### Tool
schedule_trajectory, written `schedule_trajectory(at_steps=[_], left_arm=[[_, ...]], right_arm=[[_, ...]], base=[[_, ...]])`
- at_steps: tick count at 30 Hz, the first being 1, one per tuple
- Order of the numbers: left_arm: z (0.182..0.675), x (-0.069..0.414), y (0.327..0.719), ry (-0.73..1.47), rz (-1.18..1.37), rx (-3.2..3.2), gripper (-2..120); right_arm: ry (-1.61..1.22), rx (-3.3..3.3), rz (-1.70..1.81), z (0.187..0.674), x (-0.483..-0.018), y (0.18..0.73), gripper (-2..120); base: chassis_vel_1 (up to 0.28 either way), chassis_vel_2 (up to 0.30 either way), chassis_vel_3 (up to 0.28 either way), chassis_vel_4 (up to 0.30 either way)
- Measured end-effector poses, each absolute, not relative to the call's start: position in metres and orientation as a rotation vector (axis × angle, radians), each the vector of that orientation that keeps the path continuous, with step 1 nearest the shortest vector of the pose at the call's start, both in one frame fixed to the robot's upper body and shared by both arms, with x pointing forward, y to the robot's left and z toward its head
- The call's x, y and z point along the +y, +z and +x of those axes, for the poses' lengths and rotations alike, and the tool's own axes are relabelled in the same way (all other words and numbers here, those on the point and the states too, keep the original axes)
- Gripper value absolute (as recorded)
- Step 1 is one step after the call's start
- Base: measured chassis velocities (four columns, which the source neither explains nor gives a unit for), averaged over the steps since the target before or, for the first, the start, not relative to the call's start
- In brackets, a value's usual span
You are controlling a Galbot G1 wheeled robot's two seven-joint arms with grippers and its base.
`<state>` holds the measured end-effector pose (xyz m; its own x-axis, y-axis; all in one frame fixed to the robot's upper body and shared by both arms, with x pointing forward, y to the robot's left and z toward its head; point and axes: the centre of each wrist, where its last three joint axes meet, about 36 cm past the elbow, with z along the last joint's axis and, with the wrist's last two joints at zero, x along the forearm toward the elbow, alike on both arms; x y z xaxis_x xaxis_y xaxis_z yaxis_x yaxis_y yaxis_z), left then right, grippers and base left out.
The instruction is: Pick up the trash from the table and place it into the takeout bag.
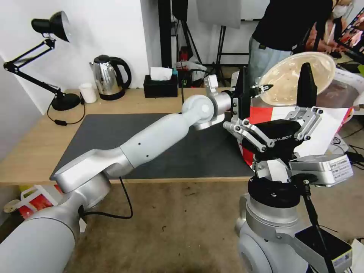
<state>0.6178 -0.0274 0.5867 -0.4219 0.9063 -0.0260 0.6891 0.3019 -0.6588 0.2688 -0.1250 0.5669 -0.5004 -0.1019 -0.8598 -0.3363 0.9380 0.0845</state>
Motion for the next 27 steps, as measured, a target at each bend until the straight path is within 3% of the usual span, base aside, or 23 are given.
schedule_trajectory(at_steps=[19,27], left_arm=[[0.62,-0.015,0.596,0.832,-1.436,-2.249,95],[0.62,-0.013,0.596,0.815,-1.433,-2.26,100]], right_arm=[[0.291,2.093,-0.306,0.269,-0.127,0.566,100],[0.294,2.087,-0.306,0.27,-0.126,0.567,100]], base=[[0.0,0.0,0.0,0.0],[0.0,0.0,0.0,0.0]])
